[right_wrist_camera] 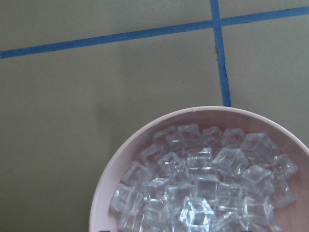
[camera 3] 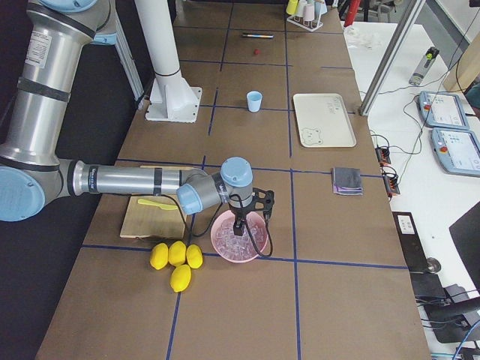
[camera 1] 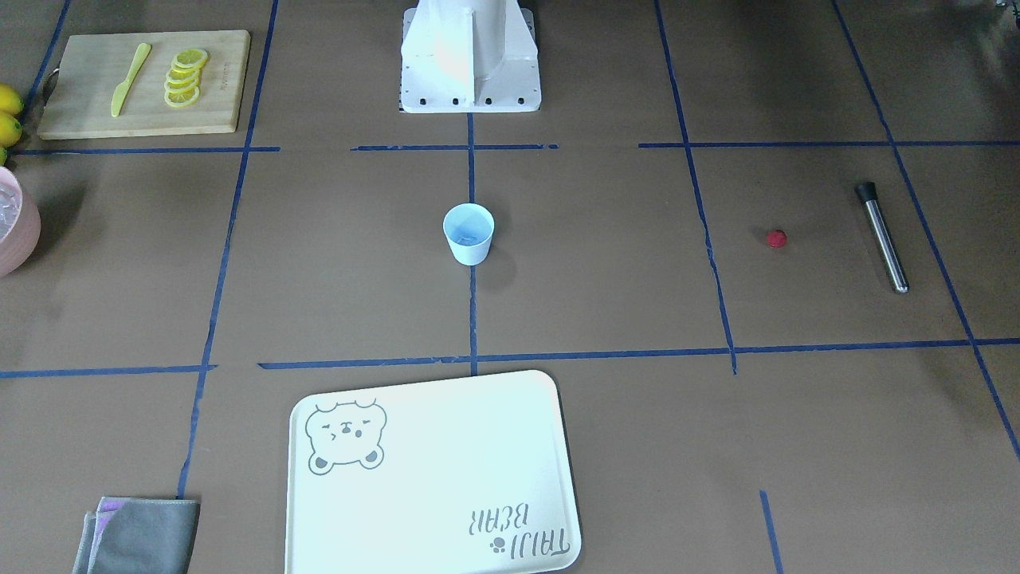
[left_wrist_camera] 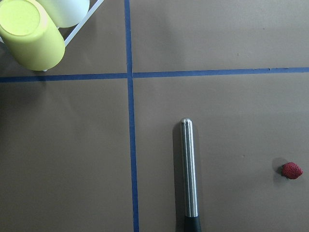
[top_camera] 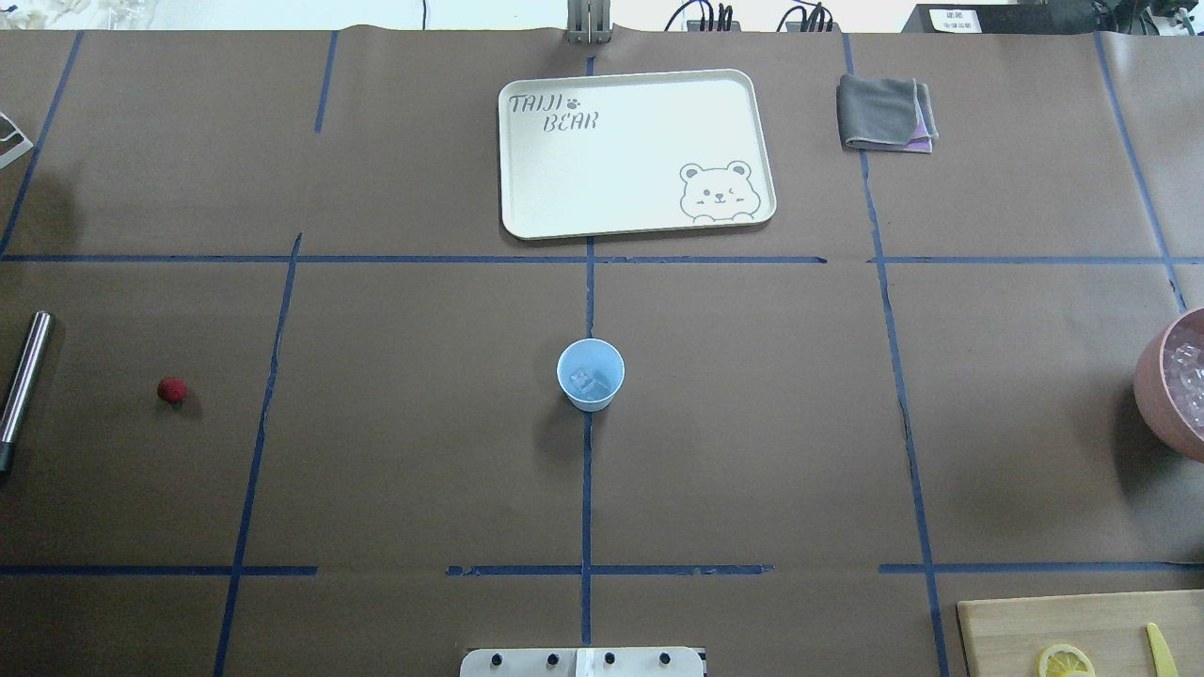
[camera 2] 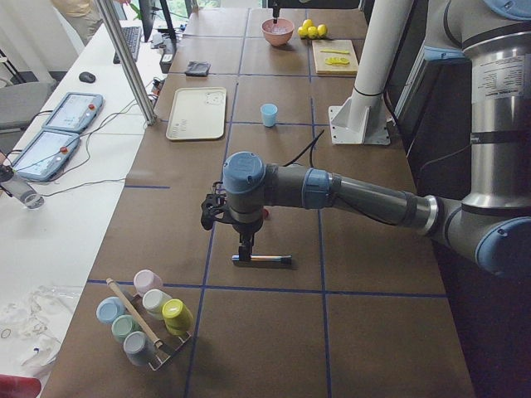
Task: Mash ice and strawberries in cup
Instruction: 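Grasp a third ice cube from the pink bowl with the right gripper, then carry the ice cube over the light-blue cup and release it, then withdraw the right gripper while the left gripper reaches toward the strawberry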
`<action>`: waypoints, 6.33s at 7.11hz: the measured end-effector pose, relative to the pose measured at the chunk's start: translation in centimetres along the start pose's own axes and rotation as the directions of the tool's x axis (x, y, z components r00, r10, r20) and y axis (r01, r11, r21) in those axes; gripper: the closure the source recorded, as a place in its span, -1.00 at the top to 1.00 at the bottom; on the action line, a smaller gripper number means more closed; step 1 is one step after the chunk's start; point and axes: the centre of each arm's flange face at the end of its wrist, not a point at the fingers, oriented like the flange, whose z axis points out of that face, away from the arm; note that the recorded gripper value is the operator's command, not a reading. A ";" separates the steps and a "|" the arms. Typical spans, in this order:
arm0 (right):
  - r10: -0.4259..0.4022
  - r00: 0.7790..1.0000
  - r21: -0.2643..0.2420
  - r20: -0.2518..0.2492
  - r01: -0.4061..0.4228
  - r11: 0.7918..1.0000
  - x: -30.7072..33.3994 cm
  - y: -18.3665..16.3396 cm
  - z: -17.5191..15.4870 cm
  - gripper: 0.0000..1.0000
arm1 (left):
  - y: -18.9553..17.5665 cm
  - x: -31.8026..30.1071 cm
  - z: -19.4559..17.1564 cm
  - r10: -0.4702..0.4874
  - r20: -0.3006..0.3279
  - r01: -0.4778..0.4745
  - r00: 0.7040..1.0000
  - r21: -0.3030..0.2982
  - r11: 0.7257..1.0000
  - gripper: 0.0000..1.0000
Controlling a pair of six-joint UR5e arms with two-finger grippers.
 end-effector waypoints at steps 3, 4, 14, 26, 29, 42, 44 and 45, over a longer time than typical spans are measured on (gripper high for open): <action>0.027 1.000 -0.001 0.003 -0.027 1.000 1.1 -0.9 1.8 0.85 | 0.0 0.1 -0.1 0.001 0.000 -0.001 1.000 0.002 1.000 1.00; 0.030 1.000 -0.013 -0.002 -0.030 0.999 1.4 -0.8 2.4 0.81 | 0.1 0.1 -0.1 0.002 0.000 -0.002 1.000 0.002 1.000 1.00; 0.016 1.000 -0.067 -0.021 -0.017 0.998 1.7 0.2 4.7 -1.00 | 0.0 0.0 0.0 0.001 -0.001 -0.001 1.000 0.001 1.000 1.00; 0.349 0.870 -0.109 0.349 -0.333 0.937 -52.6 2.8 -0.4 -1.00 | -0.5 0.5 -0.1 0.051 -0.027 -0.050 0.998 0.041 0.998 1.00; 0.390 0.864 -0.070 0.318 -0.389 0.919 -64.4 6.5 3.6 -0.97 | -0.6 1.2 0.6 0.069 -0.032 -0.068 0.997 0.030 0.997 1.00; 0.287 0.924 -0.005 0.251 -0.296 0.955 -33.5 -6.6 -10.9 1.00 | -2.9 16.8 18.0 -0.104 -0.006 0.104 0.995 -0.035 0.994 0.99; 0.218 0.951 0.028 0.221 -0.230 0.973 -24.8 -8.3 -11.7 1.00 | -1.8 21.9 21.7 -0.147 0.038 0.148 0.988 -0.018 0.989 0.98; 0.209 0.954 0.030 0.216 -0.220 0.975 -23.3 -8.6 -11.6 1.00 | -0.9 23.7 23.2 -0.134 0.050 0.135 0.990 -0.024 0.991 0.96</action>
